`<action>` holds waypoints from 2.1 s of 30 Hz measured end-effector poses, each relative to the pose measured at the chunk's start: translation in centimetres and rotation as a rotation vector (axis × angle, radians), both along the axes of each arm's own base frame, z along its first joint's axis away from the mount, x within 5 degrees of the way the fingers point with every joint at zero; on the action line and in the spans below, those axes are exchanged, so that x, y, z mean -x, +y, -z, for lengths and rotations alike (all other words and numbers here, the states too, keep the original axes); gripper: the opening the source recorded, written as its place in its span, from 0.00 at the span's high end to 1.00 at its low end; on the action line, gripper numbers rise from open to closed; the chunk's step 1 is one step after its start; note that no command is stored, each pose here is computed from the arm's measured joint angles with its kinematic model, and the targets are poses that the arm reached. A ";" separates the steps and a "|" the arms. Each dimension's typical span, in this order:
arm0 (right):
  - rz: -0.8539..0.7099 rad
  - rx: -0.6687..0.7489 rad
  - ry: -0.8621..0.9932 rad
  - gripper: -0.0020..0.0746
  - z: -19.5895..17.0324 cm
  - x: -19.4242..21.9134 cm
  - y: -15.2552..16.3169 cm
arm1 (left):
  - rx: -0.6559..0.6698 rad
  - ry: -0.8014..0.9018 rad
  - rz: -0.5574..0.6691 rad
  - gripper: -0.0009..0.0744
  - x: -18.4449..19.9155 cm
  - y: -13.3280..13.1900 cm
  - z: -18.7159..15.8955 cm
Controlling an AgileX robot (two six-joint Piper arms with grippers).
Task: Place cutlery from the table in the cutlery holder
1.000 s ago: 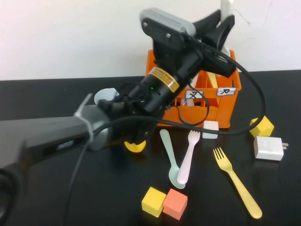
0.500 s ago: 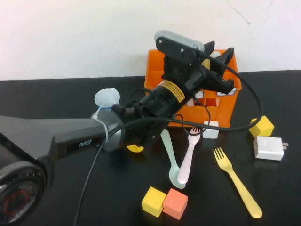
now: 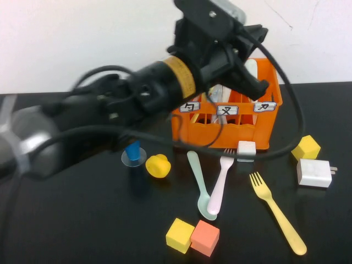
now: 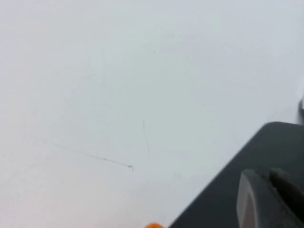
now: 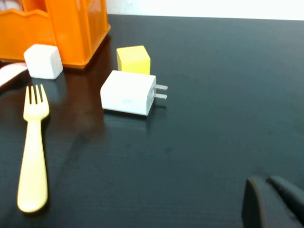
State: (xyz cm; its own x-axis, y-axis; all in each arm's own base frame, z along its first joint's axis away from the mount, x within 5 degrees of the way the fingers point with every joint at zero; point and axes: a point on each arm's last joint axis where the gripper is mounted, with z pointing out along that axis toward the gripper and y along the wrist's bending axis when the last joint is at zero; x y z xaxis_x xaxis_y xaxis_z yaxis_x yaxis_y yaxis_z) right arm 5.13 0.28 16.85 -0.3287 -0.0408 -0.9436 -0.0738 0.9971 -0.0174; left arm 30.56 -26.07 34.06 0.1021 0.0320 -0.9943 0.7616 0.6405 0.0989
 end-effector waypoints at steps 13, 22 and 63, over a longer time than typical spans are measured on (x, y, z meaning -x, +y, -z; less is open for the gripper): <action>0.000 0.000 0.000 0.98 0.0 0.0 0.0 | -0.129 0.020 -0.015 0.99 7.5 6.0 -2.4; 0.000 0.000 0.000 0.98 0.0 0.0 0.0 | -0.145 0.239 -0.289 0.99 11.8 12.3 -0.2; 0.000 -0.001 0.000 0.98 0.0 0.0 0.0 | 0.197 0.262 -0.887 0.99 24.9 26.1 15.2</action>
